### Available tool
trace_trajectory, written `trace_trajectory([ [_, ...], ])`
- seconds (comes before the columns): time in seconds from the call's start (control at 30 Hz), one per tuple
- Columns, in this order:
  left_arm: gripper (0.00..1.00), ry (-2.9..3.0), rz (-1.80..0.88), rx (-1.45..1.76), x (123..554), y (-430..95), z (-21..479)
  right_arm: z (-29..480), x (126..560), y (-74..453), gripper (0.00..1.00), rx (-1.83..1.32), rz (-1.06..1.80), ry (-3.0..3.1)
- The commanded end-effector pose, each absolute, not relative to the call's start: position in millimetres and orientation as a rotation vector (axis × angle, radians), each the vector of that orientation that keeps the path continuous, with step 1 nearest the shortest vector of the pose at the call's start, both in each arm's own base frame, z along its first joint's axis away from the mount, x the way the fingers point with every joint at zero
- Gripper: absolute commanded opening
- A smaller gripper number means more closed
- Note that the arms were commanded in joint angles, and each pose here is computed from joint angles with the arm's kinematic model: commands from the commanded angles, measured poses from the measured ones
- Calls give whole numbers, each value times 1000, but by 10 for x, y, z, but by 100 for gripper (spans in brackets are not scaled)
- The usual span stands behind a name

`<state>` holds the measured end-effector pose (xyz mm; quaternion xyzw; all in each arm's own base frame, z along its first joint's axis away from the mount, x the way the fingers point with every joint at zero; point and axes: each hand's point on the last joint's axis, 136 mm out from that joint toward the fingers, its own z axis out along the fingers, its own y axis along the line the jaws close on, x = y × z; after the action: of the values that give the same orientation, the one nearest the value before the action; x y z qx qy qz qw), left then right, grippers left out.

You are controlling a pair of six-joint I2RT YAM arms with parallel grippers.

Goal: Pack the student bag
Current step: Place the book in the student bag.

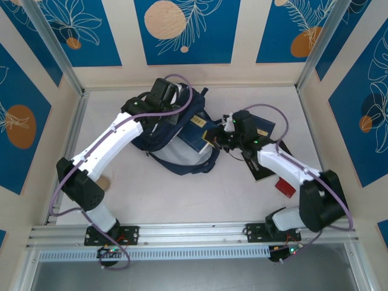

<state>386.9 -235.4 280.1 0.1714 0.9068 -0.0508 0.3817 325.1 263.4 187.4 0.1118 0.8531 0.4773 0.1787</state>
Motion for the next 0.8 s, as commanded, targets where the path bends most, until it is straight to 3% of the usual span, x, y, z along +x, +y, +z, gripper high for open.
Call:
trace_trajectory([
  [0.0,0,2130,-264,342,3880,-2389,3451,2248,3475,3053,0,194,1439,2283],
  [0.23,0,2125,-285,272,3822,-2314,3510,1755,3930,3390,0,440,1408,2366],
  [0.47,0,2112,-305,252,3794,-2297,3568,1482,4184,3689,0,451,1363,2394],
  [0.67,0,2121,-295,237,3804,-2282,3527,1404,4263,3882,18,397,1405,2420],
  [0.77,0,2125,-268,208,3807,-2216,3507,1446,4178,3790,40,391,1420,2408],
])
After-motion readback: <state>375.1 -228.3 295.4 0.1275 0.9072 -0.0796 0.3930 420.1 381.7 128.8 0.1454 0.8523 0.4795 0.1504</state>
